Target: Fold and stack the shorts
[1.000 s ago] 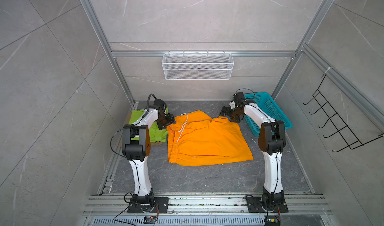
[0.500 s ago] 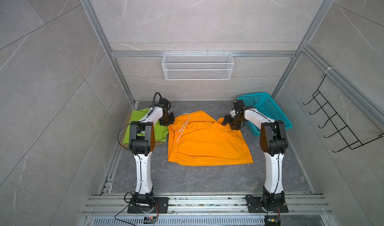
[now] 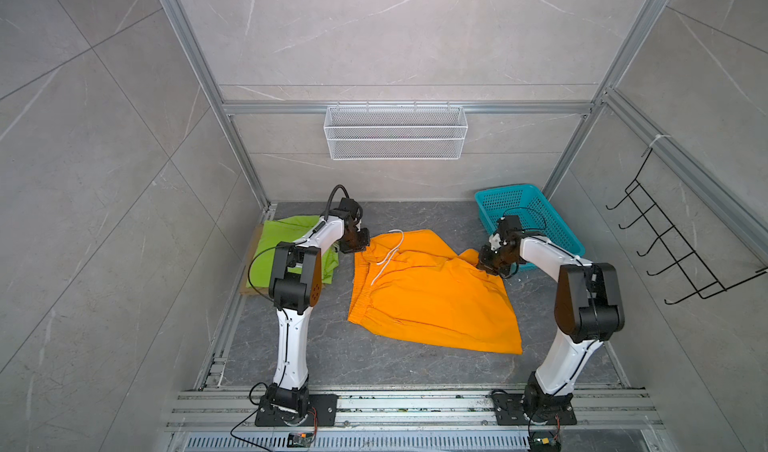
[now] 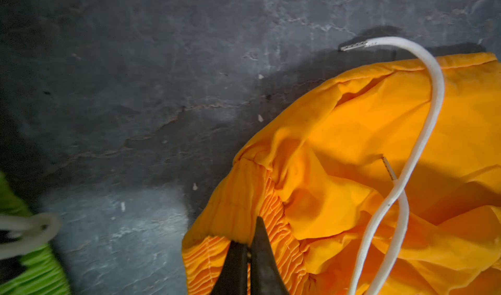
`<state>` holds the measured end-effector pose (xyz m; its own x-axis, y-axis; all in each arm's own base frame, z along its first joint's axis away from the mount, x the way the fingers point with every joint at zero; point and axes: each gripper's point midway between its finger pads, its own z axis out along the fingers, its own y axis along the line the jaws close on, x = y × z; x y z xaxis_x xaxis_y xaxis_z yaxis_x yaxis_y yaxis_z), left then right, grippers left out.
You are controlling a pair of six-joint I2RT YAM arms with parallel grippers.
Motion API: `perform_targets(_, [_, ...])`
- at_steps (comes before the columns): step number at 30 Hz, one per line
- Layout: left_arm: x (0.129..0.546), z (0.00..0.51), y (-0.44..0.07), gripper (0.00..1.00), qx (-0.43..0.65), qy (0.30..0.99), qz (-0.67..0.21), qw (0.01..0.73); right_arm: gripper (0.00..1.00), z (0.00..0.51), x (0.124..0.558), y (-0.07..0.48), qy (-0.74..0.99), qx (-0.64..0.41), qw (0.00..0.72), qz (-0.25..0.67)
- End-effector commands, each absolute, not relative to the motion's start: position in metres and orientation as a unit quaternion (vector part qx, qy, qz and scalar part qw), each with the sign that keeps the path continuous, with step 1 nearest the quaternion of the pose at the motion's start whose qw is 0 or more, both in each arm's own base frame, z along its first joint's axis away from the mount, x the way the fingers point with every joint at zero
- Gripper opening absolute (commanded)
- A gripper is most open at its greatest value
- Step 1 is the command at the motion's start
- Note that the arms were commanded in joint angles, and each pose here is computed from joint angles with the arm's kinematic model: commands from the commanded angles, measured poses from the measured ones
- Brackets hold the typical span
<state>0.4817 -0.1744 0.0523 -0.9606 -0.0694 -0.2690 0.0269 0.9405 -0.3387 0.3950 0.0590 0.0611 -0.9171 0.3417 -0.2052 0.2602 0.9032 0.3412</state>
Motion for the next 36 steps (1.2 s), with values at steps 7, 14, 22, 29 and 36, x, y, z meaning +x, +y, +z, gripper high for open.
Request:
perform_targets(7, [0.484,0.128,-0.126,0.00,-0.076,0.950,-0.227,0.203,0.32,0.057,0.331,0.101,0.981,0.089,0.091,0.148])
perform_targets(14, [0.484,0.121,-0.130,0.00,-0.073,0.949,-0.237,0.192,0.88,0.119,0.398,0.088,0.972,0.093,0.179,0.121])
perform_targets(22, [0.483,0.129,-0.128,0.00,-0.067,0.949,-0.233,0.201,0.98,0.085,0.478,0.122,0.970,0.089,0.140,0.176])
perform_targets(29, [0.482,0.130,-0.128,0.00,-0.063,0.950,-0.232,0.202,0.81,0.050,0.474,0.142,0.975,0.068,0.097,0.190])
perform_targets(36, [0.483,0.125,-0.131,0.00,-0.071,0.947,-0.245,0.197,0.19,0.034,0.468,0.160,0.971,0.059,0.077,0.218])
